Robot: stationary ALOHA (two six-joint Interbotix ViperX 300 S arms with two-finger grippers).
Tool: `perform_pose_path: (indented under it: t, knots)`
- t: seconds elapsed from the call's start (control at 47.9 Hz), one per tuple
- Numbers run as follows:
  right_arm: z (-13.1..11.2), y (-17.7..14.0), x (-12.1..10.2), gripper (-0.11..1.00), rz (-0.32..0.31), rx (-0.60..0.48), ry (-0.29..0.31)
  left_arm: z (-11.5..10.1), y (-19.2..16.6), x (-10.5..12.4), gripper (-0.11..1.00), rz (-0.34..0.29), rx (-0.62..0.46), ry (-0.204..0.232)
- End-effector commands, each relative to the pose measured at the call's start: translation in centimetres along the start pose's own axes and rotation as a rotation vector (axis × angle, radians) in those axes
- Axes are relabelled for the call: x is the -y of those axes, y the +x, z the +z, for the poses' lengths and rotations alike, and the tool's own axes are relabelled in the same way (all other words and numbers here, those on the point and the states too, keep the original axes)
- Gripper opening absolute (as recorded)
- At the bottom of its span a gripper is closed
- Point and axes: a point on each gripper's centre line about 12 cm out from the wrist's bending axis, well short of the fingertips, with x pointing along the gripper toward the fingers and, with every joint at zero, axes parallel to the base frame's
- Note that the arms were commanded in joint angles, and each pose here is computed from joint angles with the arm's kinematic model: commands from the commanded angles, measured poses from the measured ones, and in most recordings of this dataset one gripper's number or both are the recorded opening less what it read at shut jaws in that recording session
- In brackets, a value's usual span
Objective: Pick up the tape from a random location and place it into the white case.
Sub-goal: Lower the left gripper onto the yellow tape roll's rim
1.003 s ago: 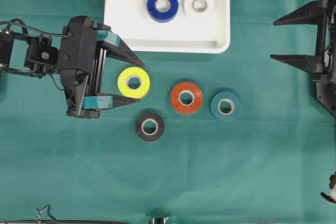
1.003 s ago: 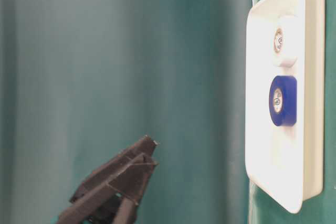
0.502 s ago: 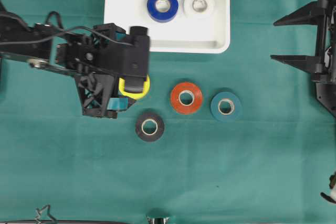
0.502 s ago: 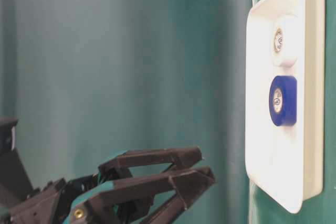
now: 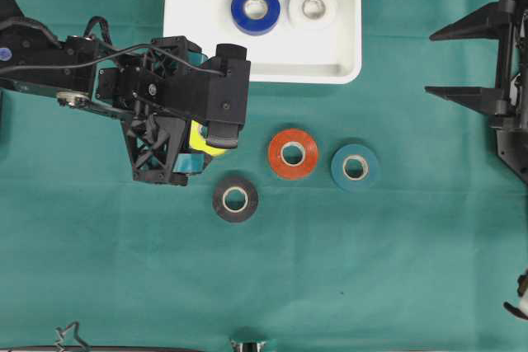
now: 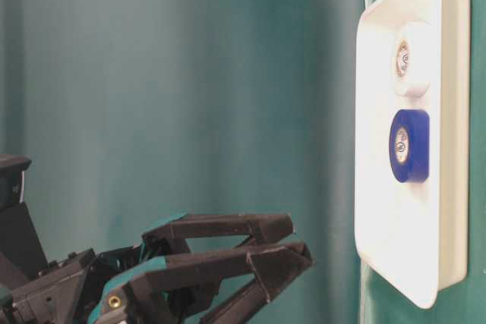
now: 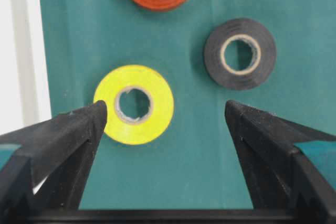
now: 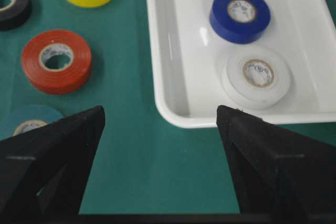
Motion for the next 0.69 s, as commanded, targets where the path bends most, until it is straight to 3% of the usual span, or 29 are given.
perform_pose_path:
  t: [0.0,0.669]
  knots:
    - [0.66,-0.08,-0.07,0.82,0.003,0.015,-0.002,0.61,-1.07,-0.14,0.98,0.004,0.037,-0.002]
    - [0.66,-0.08,-0.06,0.82,0.002,0.015,-0.005,0.29,-0.68,-0.08,0.98,0.003,0.025,-0.001]
